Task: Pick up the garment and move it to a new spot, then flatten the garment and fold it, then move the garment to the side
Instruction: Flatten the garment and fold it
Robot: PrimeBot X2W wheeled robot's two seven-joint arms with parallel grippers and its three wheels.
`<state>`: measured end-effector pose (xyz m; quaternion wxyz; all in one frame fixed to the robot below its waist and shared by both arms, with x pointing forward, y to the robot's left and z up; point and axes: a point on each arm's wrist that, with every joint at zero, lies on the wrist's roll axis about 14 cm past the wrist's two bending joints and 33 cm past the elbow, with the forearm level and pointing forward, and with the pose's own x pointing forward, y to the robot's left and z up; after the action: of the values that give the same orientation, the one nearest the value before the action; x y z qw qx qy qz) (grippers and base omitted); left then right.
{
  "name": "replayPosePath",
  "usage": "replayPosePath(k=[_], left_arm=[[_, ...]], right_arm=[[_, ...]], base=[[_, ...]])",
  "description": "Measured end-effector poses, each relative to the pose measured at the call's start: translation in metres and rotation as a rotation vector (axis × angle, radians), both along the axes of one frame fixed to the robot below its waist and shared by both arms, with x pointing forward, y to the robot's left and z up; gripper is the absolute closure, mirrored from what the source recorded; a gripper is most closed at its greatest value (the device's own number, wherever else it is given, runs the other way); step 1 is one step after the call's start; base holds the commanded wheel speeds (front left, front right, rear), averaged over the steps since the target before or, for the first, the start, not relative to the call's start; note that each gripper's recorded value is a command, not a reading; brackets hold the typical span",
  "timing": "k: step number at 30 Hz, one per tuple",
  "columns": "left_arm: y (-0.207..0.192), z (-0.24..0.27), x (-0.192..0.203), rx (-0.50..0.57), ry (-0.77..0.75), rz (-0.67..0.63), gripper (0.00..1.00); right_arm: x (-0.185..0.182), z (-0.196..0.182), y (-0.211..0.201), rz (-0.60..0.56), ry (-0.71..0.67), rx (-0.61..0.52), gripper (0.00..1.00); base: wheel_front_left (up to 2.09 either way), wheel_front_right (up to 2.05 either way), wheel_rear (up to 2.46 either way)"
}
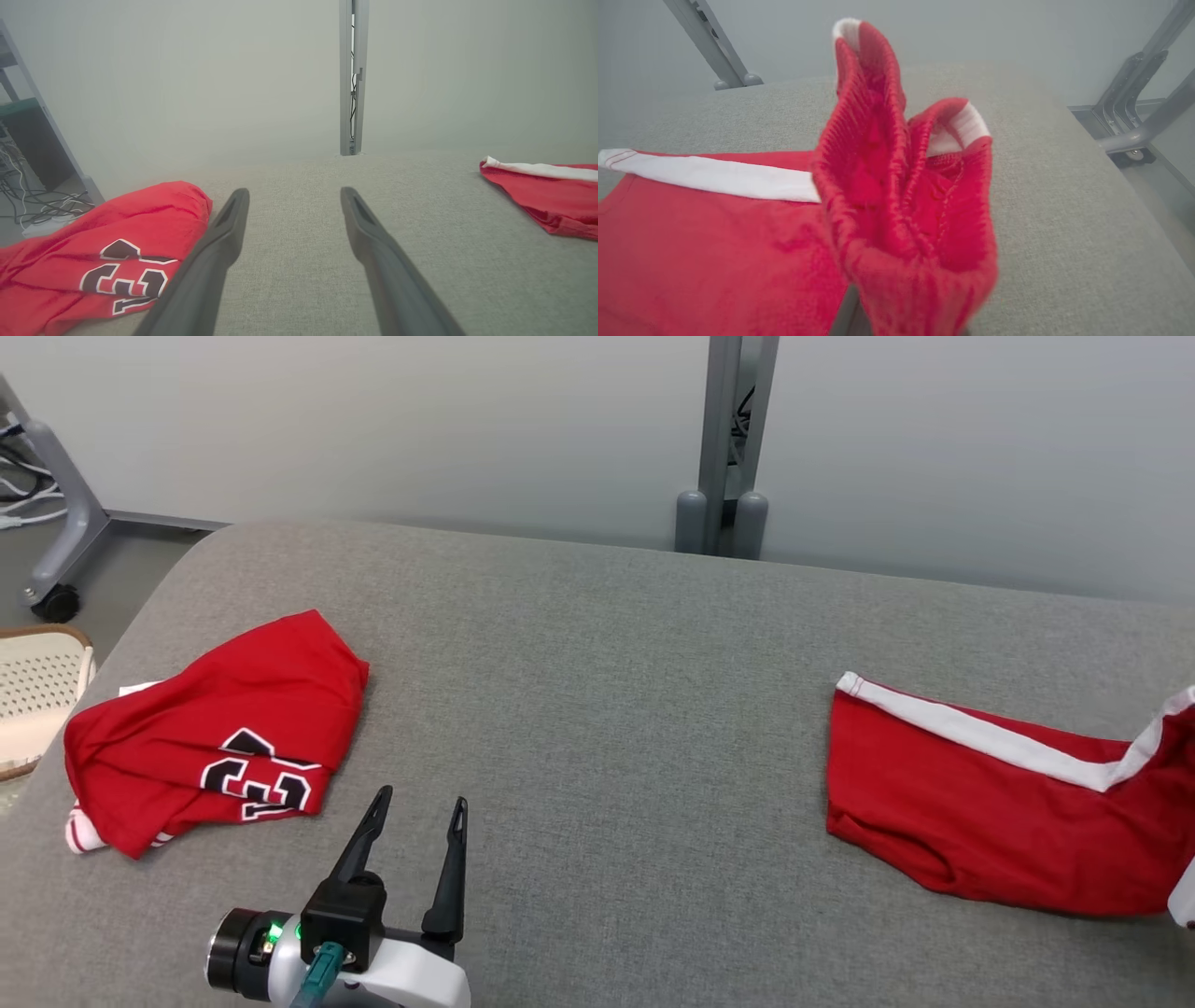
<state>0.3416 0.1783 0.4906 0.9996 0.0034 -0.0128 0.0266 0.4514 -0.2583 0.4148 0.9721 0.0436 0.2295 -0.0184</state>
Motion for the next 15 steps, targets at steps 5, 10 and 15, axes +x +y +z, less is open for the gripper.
replayPosePath(k=[5,10,15], left_arm=[[0.009,0.002,-0.003,0.001,-0.006,0.027,0.0],[0.013,0.003,-0.007,-0.004,-0.011,0.041,0.0],[0.012,0.004,-0.008,-0.012,-0.014,0.04,0.0]], right_arm=[[0.013,0.006,0.018,0.041,-0.004,0.001,1.0],[0.023,0.014,0.066,0.098,-0.018,0.08,1.0],[0.028,0.024,0.103,0.162,-0.025,0.118,1.0]], base=[[0.0,0.0,0.0],[0.0,0.0,0.0],[0.0,0.0,0.0]])
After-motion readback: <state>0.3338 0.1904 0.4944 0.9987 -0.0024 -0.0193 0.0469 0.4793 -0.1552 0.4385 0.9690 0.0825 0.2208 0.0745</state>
